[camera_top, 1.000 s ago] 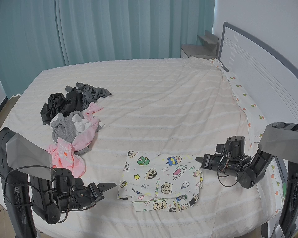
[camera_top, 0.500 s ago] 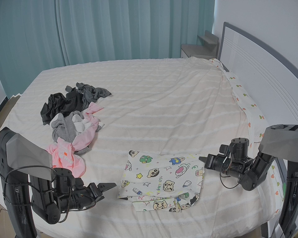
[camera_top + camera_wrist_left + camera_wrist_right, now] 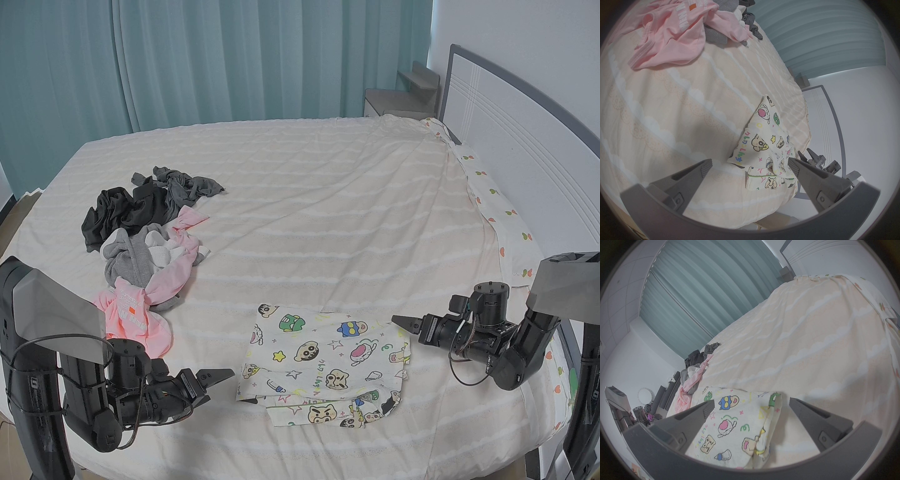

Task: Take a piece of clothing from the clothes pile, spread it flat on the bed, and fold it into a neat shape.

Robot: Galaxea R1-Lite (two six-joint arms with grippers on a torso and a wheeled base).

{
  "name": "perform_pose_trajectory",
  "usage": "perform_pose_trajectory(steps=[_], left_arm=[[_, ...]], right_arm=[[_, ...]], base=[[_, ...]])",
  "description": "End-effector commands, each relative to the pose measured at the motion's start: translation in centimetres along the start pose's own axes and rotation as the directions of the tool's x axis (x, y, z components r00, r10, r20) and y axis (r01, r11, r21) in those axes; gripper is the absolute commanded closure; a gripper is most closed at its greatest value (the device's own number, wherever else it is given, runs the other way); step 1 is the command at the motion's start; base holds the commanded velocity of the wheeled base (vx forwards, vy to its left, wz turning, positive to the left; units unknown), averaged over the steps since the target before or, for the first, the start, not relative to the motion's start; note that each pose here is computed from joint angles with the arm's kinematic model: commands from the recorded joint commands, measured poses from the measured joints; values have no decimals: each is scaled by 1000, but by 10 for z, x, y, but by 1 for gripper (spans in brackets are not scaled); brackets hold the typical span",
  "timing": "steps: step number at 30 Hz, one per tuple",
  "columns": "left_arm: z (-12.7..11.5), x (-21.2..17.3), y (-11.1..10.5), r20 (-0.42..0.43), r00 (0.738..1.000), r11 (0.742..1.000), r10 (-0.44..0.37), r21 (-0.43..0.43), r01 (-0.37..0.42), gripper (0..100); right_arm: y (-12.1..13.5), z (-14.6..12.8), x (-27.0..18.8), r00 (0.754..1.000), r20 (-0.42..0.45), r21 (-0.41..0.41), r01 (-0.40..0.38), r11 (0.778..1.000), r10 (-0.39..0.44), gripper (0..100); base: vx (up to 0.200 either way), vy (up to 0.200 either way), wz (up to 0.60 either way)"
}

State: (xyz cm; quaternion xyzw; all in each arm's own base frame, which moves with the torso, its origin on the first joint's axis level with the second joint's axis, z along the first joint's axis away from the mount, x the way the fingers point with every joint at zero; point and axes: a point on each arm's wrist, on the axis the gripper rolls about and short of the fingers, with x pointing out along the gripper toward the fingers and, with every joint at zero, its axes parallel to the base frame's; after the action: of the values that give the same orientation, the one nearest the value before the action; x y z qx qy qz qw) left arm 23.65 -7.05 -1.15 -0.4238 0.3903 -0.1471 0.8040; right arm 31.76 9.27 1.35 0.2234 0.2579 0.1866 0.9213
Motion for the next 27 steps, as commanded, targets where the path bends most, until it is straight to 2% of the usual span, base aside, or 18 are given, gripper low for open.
perform_pose_trajectory(steps=[1,8,16,27], left_arm=[[1,0,-1,11,1000,1000,-13,7,13,0],[1,0,-1,10,1000,1000,-12,6,12,0],[1,0,-1,10,1000,1000,-12,6,12,0],[1,0,-1,10,1000,1000,-12,6,12,0]], right_arm=[[14,-9,-28,999,-18,-9,-28,1000,28,0],[27,-41,-48,993,-93,17,-72,997,73,0],[36,-62,-41,983,-147,25,-104,994,107,0],[34,-75,-32,978,-176,16,-108,994,109,0]], base=[[0,0,0],[0,0,0],[0,0,0],[0,0,0]])
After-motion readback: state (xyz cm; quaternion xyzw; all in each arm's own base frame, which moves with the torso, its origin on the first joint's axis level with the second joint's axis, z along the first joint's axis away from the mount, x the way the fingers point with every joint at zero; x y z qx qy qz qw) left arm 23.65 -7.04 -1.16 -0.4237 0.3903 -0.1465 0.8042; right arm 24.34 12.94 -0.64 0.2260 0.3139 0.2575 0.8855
